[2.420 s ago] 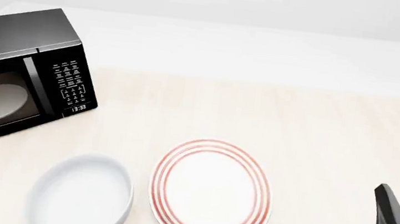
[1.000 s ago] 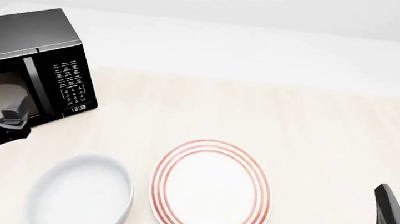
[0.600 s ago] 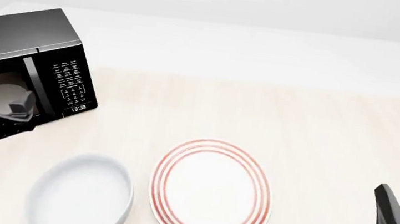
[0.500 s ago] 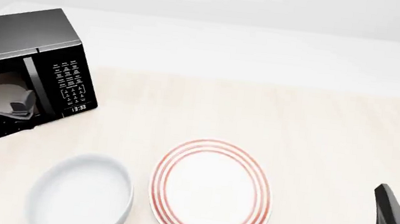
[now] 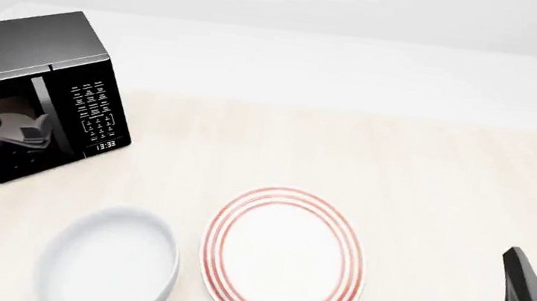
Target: Open the microwave.
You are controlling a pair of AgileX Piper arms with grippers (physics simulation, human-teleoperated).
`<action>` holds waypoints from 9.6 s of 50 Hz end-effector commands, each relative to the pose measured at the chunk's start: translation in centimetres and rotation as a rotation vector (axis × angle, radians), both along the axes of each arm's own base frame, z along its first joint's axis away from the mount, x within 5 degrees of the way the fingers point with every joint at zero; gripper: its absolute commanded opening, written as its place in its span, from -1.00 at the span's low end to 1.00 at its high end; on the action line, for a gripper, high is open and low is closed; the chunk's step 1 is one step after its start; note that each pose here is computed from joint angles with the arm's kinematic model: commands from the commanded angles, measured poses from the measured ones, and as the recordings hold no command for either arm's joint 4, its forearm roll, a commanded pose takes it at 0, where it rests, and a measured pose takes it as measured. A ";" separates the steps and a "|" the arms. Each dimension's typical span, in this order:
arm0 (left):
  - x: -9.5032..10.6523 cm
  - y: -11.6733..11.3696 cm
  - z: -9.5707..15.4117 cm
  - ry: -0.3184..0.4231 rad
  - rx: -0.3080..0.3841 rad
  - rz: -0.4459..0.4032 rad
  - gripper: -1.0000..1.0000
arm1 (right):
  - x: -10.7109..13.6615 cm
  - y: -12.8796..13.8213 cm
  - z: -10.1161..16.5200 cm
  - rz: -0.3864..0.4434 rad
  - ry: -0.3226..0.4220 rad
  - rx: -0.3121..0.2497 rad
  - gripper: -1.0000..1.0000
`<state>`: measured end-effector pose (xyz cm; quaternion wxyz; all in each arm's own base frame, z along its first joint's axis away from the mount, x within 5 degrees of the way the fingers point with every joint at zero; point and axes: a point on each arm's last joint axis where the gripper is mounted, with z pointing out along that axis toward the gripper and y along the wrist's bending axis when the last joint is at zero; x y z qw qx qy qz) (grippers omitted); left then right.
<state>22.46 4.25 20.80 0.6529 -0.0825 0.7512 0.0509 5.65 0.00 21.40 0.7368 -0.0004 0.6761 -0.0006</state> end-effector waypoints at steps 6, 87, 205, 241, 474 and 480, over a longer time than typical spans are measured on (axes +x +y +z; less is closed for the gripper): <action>1.4 0.4 -0.9 0.015 -0.006 0.007 1.00 | 0.0 0.0 0.0 0.000 0.000 0.000 1.00; 7.4 0.9 -5.0 0.096 -0.040 -0.010 1.00 | 0.0 0.0 0.0 0.000 0.000 0.000 1.00; 0.7 -1.1 -4.1 0.005 -0.082 -0.038 -1.00 | 0.0 0.0 0.0 0.000 0.000 0.000 1.00; -2.0 -2.0 -2.7 -0.024 -0.068 -0.069 -1.00 | 0.0 0.0 0.0 0.000 0.000 0.000 1.00; -15.2 -2.8 13.3 -0.172 0.080 0.005 1.00 | 0.0 0.0 0.0 -0.001 0.000 0.000 1.00; -14.2 -2.7 14.8 -0.141 0.084 -0.010 1.00 | 0.0 0.0 0.0 -0.001 0.000 0.000 1.00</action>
